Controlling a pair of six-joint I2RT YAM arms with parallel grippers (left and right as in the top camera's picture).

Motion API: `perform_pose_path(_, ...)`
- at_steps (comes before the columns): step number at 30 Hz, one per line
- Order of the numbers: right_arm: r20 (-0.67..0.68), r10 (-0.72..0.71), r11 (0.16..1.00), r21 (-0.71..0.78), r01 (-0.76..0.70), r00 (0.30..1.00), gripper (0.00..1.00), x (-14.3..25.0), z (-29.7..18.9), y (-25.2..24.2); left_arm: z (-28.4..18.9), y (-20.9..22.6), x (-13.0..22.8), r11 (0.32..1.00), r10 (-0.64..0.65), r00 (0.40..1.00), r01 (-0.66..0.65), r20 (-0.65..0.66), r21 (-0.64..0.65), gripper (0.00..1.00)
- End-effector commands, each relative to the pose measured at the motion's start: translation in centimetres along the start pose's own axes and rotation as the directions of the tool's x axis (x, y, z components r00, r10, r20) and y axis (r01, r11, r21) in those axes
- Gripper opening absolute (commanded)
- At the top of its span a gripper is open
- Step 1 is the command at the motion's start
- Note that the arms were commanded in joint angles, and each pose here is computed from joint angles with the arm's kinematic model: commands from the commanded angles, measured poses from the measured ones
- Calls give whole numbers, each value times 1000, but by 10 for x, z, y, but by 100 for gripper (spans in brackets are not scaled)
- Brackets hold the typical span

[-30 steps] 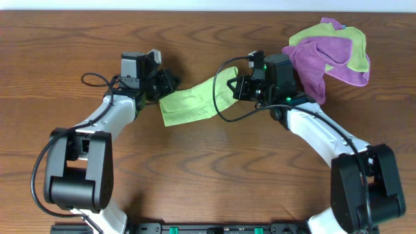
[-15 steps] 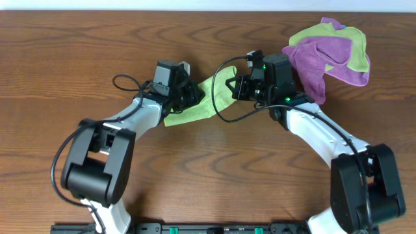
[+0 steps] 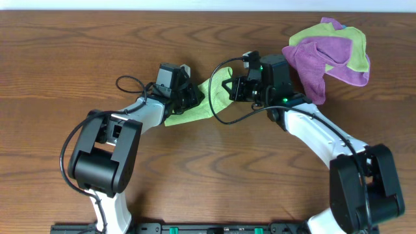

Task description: Fold the cloth

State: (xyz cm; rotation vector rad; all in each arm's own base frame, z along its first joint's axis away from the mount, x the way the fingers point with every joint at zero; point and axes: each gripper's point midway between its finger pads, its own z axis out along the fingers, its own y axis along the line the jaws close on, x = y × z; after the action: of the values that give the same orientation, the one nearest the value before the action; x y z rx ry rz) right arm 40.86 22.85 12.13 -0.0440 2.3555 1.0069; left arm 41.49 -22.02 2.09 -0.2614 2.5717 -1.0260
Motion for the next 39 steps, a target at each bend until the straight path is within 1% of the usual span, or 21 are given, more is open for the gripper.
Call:
perform_pose_path(1,23,-53,997,-51,54,998,2,-9,-3,27,-14,-17,-17,999,5,999,-7,34,48,6)
perform_pose_path(7,19,-78,994,-69,79,997,1,-4,2,39,-49,-27,-43,997,28,993,-36,117,62,6)
perform_pose_path(14,22,-105,993,-45,106,994,2,5,10,49,-91,-20,-60,997,67,984,-71,168,21,6)
perform_pose_path(20,29,-137,990,-38,138,990,1,13,20,60,-123,-3,-74,997,83,974,-79,210,-28,6)
perform_pose_path(24,17,-125,990,-55,126,992,1,22,34,63,-144,12,-82,997,63,969,-52,238,-55,6)
perform_pose_path(31,-15,-121,990,-77,119,993,2,39,59,67,-176,39,-87,991,65,962,-30,266,-132,6)
perform_pose_path(39,-45,-146,986,-89,141,988,1,50,87,79,-204,59,-88,985,42,958,8,284,-171,6)
